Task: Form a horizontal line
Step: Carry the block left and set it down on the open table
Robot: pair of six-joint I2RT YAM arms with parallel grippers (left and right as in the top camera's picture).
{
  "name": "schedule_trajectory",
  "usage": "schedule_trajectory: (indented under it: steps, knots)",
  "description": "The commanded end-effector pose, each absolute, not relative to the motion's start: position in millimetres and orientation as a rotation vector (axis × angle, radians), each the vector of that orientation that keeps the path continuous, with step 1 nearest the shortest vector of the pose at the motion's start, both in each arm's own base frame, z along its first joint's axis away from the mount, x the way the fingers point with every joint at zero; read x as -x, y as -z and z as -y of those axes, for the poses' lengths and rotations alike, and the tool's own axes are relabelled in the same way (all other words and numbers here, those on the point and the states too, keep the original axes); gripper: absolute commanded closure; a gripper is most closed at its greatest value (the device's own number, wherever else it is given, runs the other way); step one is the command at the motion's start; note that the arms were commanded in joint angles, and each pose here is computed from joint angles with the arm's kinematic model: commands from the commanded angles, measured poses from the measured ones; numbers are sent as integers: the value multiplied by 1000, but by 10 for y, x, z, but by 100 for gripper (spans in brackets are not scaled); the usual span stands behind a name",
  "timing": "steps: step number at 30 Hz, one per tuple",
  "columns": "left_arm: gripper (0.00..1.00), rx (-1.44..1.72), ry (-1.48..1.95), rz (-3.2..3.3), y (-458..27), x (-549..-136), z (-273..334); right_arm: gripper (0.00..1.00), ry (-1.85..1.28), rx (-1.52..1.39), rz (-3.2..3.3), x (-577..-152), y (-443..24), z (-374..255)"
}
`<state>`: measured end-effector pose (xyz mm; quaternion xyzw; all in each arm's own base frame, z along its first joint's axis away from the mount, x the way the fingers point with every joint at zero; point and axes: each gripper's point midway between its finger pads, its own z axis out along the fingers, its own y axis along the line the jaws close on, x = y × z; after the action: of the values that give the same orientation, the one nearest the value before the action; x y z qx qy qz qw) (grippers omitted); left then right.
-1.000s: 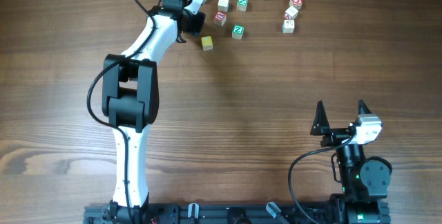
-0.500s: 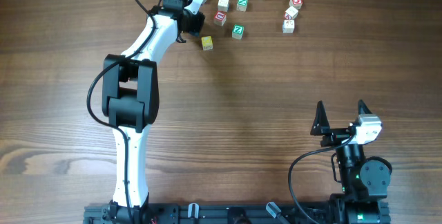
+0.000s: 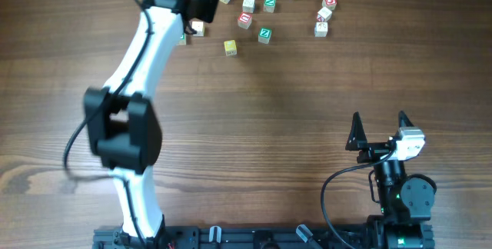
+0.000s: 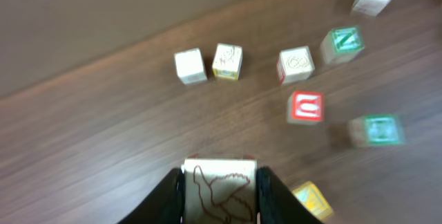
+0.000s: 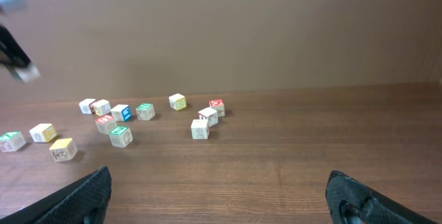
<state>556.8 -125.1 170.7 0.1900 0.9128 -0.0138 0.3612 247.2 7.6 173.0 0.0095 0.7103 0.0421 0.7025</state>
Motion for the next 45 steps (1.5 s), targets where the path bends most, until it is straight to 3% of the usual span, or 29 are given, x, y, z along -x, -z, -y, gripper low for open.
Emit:
schedule_trajectory:
  steps: [1, 9, 18, 32, 45]
  knots:
    - [71, -359, 71, -2269, -2553, -5293, 1155, 0, -95, 9, -1576, -2469, -1739, -114]
    - [74, -193, 135, -2398, -3086, -4308, 942, 0, -95, 9, -1576, -2469, -1739, -114]
    - [78, 5, 128, -2766, -2604, -3499, 769, 0, -95, 9, -1576, -2469, -1739, -114]
    - [81, 134, 79, -3045, -871, -3042, 768, 0, -95, 9, -1576, -2469, -1739, -114]
    - [80, 125, 123, -2944, -396, -3130, 844, 0, -95, 9, -1576, -2469, -1739, -114]
